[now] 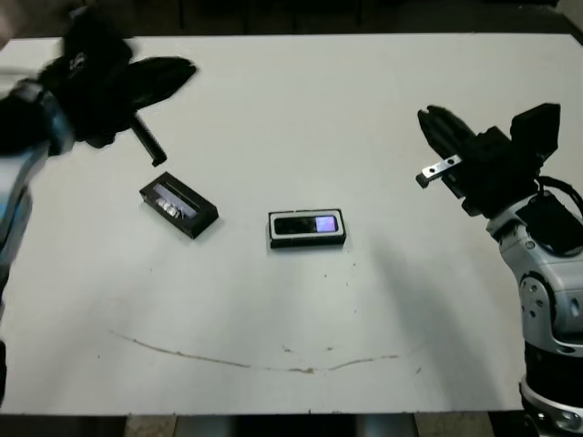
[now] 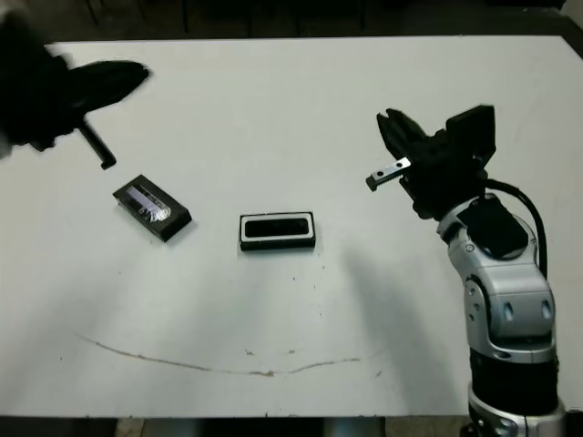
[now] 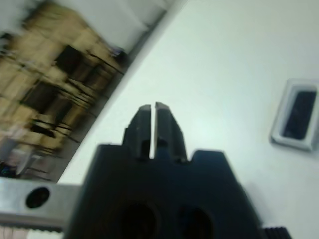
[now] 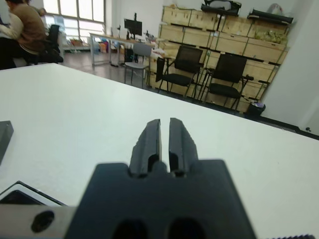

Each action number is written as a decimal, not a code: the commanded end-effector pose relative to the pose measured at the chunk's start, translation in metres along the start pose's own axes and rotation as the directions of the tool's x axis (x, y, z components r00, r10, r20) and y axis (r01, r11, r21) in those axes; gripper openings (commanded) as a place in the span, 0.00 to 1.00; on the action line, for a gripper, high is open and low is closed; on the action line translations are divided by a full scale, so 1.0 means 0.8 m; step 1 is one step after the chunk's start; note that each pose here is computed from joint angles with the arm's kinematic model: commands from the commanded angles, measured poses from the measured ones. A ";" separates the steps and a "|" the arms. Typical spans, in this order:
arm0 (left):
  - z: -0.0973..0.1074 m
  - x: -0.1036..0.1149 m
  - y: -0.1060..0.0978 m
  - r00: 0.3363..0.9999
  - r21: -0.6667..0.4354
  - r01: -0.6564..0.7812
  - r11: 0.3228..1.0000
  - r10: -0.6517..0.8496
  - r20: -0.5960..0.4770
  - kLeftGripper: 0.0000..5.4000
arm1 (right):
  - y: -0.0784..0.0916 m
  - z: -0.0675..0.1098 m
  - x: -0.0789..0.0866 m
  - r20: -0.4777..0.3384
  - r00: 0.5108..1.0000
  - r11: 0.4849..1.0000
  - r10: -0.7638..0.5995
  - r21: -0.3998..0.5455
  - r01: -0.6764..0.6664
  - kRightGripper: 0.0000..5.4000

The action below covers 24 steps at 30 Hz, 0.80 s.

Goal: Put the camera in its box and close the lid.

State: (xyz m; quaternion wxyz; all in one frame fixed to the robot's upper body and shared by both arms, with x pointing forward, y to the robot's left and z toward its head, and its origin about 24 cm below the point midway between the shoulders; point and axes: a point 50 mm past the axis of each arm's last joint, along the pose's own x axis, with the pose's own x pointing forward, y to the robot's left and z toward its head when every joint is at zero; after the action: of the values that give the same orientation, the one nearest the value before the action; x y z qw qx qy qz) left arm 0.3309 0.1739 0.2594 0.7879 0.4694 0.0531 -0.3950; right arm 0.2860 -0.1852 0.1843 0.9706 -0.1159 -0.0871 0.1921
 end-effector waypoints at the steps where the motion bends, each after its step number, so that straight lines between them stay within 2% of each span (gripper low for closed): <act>1: -0.002 0.035 0.005 0.972 0.071 0.188 0.980 -0.176 -0.155 0.00 | -0.003 -0.009 -0.002 -0.035 0.999 1.000 -0.005 0.006 0.005 0.00; 9: -0.014 0.097 0.000 0.824 -0.035 0.420 0.907 -0.398 -0.403 0.00 | -0.001 -0.020 -0.009 -0.032 0.999 1.000 -0.004 0.029 0.005 0.00; 16: -0.030 0.121 -0.020 0.767 -0.104 0.464 0.880 -0.458 -0.448 0.00 | 0.001 -0.026 -0.014 -0.053 0.999 0.999 0.001 0.035 0.001 0.00; 20: -0.035 0.127 -0.030 0.730 -0.088 0.502 0.861 -0.476 -0.491 0.00 | 0.003 -0.028 -0.016 -0.083 0.997 1.000 0.001 0.026 0.002 0.00; 24: -0.040 0.133 -0.039 0.713 -0.059 0.508 0.859 -0.458 -0.532 0.00 | 0.006 -0.030 -0.018 -0.072 0.997 0.999 0.012 0.033 -0.010 0.00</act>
State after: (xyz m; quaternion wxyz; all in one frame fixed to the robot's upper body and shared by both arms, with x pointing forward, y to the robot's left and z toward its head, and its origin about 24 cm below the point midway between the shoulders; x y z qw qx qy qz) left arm 0.3934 0.1273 0.1865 0.6000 0.5624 0.3537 -0.4457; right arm 0.2792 -0.1890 0.1659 0.9730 -0.1067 -0.0638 0.1946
